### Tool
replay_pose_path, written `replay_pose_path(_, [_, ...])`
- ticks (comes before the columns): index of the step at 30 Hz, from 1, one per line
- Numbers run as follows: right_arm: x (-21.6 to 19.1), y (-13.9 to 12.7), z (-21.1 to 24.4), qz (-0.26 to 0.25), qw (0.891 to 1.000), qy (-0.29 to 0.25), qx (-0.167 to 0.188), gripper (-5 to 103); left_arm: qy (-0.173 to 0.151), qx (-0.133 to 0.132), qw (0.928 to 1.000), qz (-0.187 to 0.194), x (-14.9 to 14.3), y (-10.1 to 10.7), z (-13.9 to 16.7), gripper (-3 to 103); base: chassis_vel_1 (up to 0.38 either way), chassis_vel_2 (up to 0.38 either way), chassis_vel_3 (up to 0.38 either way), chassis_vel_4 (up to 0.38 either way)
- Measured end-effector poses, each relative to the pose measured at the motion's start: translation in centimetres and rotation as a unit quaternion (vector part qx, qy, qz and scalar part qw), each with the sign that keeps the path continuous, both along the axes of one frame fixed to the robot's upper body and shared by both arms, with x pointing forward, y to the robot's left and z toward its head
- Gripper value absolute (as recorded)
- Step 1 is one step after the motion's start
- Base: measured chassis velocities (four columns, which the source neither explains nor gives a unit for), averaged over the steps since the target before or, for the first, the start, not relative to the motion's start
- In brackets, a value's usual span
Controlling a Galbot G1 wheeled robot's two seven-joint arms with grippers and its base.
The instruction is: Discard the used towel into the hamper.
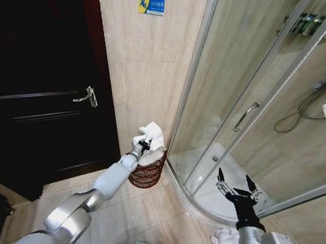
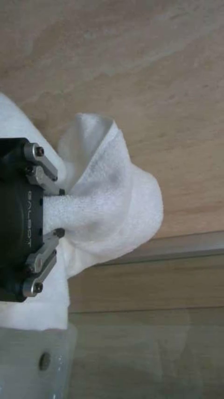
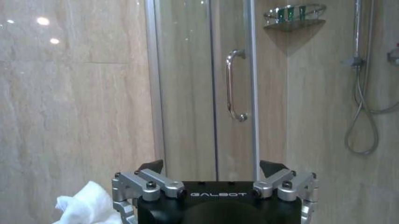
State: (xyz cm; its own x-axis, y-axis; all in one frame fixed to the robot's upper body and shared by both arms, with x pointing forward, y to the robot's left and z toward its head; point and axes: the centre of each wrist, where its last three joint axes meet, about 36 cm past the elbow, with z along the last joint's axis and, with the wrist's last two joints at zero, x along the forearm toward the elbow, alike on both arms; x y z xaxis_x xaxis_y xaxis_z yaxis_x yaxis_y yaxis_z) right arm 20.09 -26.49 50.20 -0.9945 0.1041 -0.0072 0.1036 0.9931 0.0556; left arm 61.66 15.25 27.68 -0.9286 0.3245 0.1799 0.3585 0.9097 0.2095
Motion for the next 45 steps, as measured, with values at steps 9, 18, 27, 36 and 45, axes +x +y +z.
replay_pose_path(9, [0.1,0.0,0.0,0.002,1.0,-0.004,0.001,100,0.002,0.005,1.0,0.005,0.3,0.2,0.3,53,0.0,0.0,0.0,0.0])
replay_pose_path(18, [0.0,0.0,0.0,0.001,1.0,-0.004,0.002,100,0.001,0.007,1.0,0.004,0.4,0.3,0.4,81,0.0,0.0,0.0,0.0])
replay_pose_path(27, [0.0,0.0,0.0,0.002,1.0,-0.004,0.003,100,-0.015,-0.016,0.9997,0.006,-1.2,1.4,0.4,100,0.0,0.0,0.0,0.0])
replay_pose_path(36, [0.5,0.1,0.2,0.013,1.0,0.005,0.009,100,-0.029,-0.081,0.9962,0.01,-9.2,5.6,3.5,100,0.0,0.0,0.0,0.0])
replay_pose_path(45, [1.5,-0.3,0.9,0.034,0.999,0.013,0.018,100,-0.084,-0.137,0.9847,0.067,-18.2,9.6,10.0,100,0.0,0.0,0.0,0.0])
